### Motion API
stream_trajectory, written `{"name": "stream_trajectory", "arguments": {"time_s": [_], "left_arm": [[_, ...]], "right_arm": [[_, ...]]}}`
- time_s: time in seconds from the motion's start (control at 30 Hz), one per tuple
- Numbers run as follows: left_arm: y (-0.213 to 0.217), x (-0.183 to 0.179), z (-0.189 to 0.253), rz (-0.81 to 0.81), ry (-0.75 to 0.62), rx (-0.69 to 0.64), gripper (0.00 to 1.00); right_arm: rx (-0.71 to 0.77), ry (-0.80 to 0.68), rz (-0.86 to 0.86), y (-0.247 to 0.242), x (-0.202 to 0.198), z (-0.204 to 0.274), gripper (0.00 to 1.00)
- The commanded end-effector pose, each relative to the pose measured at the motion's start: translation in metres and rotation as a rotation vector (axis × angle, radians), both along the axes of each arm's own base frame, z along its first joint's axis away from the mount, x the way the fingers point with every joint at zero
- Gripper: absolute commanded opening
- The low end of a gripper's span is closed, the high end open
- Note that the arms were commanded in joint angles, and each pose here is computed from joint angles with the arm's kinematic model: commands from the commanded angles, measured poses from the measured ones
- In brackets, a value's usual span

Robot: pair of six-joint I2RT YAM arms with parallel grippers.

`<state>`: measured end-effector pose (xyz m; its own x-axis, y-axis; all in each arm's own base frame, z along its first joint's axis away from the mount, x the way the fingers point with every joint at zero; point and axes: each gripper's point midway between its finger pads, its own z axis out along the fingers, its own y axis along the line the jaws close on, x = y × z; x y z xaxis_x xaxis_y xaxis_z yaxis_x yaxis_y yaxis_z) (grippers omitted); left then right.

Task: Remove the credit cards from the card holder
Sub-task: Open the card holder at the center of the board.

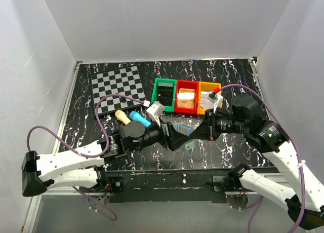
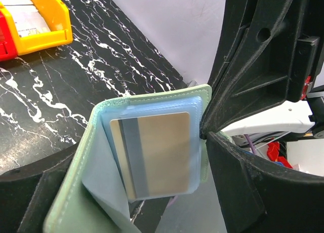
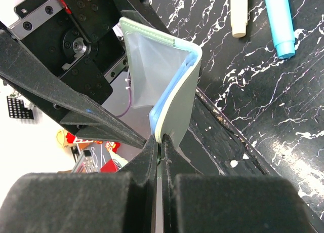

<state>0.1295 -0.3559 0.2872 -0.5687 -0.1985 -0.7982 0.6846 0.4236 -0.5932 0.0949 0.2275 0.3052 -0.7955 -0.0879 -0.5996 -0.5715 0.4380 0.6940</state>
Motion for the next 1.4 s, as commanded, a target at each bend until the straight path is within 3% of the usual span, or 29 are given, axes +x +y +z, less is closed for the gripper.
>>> {"name": "stream_trajectory", "arguments": {"time_s": [0.0,0.3,0.37,0.53,0.6,0.8,0.97,1.1,1.3,1.37], "left_arm": [[0.007,0.006,0.001,0.044,-0.012,0.023,0.77],[0.021,0.008,-0.002,0.082,-0.012,0.007,0.58],[0.022,0.008,-0.003,0.087,-0.008,0.011,0.58],[0.029,0.008,-0.003,0.103,-0.001,-0.004,0.72],[0.031,0.006,-0.001,0.102,-0.005,-0.021,0.72],[0.039,0.002,0.007,0.093,-0.014,-0.043,0.55],[0.042,-0.002,0.011,0.077,-0.019,-0.059,0.35],[0.041,-0.005,0.020,0.060,-0.031,-0.073,0.29],[0.035,-0.009,0.023,0.019,-0.044,-0.036,0.31],[0.034,-0.009,0.025,0.014,-0.047,-0.031,0.20]], "right_arm": [[0.074,-0.058,0.034,0.002,-0.007,0.029,0.01],[0.074,-0.065,0.034,0.001,-0.007,0.029,0.01],[0.073,-0.066,0.034,0.001,-0.008,0.028,0.01],[0.075,-0.068,0.035,0.000,-0.008,0.029,0.01],[0.071,-0.070,0.032,0.000,-0.008,0.028,0.01],[0.079,-0.081,0.032,0.000,-0.007,0.025,0.01],[0.092,-0.073,0.040,0.004,-0.006,0.023,0.01],[0.097,-0.062,0.041,0.006,-0.005,0.018,0.01],[0.138,-0.055,0.062,0.011,-0.006,0.016,0.01],[0.161,-0.056,0.077,0.014,-0.008,0.018,0.01]]}}
